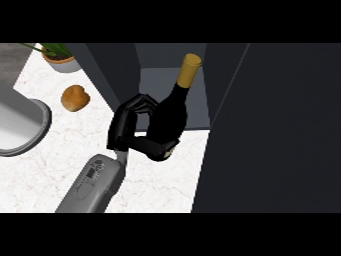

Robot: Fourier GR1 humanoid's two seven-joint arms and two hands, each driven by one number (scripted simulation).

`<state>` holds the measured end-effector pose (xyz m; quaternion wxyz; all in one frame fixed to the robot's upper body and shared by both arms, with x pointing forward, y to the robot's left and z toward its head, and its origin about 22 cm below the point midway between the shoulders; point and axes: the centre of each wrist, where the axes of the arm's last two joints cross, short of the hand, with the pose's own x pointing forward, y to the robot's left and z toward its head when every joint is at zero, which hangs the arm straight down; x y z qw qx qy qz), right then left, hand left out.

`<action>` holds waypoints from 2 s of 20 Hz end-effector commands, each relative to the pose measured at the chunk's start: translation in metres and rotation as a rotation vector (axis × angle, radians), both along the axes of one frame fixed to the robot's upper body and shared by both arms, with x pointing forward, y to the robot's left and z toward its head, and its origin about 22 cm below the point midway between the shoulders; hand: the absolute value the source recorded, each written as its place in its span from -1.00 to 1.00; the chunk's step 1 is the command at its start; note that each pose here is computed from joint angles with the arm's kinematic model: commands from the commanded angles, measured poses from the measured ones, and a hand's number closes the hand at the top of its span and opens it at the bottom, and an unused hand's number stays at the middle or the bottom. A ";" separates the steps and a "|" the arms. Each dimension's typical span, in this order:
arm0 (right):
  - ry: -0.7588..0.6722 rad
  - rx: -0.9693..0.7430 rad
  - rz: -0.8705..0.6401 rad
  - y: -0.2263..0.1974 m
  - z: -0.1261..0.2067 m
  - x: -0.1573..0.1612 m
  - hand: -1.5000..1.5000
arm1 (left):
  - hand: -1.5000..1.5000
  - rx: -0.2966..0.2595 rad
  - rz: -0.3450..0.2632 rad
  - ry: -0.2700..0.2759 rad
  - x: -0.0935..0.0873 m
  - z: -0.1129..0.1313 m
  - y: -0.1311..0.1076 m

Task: Pick up the wine, place it into the cabinet and close the cabinet

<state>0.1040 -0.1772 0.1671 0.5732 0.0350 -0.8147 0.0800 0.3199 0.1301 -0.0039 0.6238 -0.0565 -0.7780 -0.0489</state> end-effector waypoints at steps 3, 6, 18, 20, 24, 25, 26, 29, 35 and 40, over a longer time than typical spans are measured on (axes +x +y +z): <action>-0.036 0.111 0.066 -0.005 0.029 -0.032 -1.00 | 1.00 0.004 0.000 -0.018 0.015 -0.014 -0.017; -0.017 0.107 0.071 -0.008 0.029 -0.034 -1.00 | 1.00 -0.018 0.003 0.018 0.039 0.002 -0.018; -0.041 0.147 0.068 -0.008 0.028 -0.033 -1.00 | 1.00 0.025 0.037 0.057 0.076 0.021 -0.036; -0.034 0.130 0.083 -0.011 0.027 -0.028 -1.00 | 1.00 0.084 0.049 0.061 0.068 0.000 -0.032; -0.026 0.105 0.104 -0.011 0.025 -0.032 -1.00 | 1.00 0.131 0.101 0.115 0.074 0.004 -0.038; -0.038 0.143 0.091 -0.010 0.026 -0.032 -1.00 | 1.00 0.133 0.106 0.113 0.078 0.002 -0.031; -0.032 0.123 0.086 -0.010 0.021 -0.031 -1.00 | 1.00 0.125 0.117 0.115 0.086 0.014 -0.035; -0.017 0.138 0.090 -0.006 0.015 -0.031 -1.00 | 1.00 0.080 0.137 0.140 0.085 0.004 -0.026; -0.031 0.120 0.110 -0.004 0.004 -0.022 -1.00 | 1.00 0.039 0.179 0.172 0.089 0.000 -0.021; -0.039 0.123 0.125 -0.006 0.010 -0.023 -1.00 | 1.00 0.077 0.222 0.128 0.102 0.023 -0.029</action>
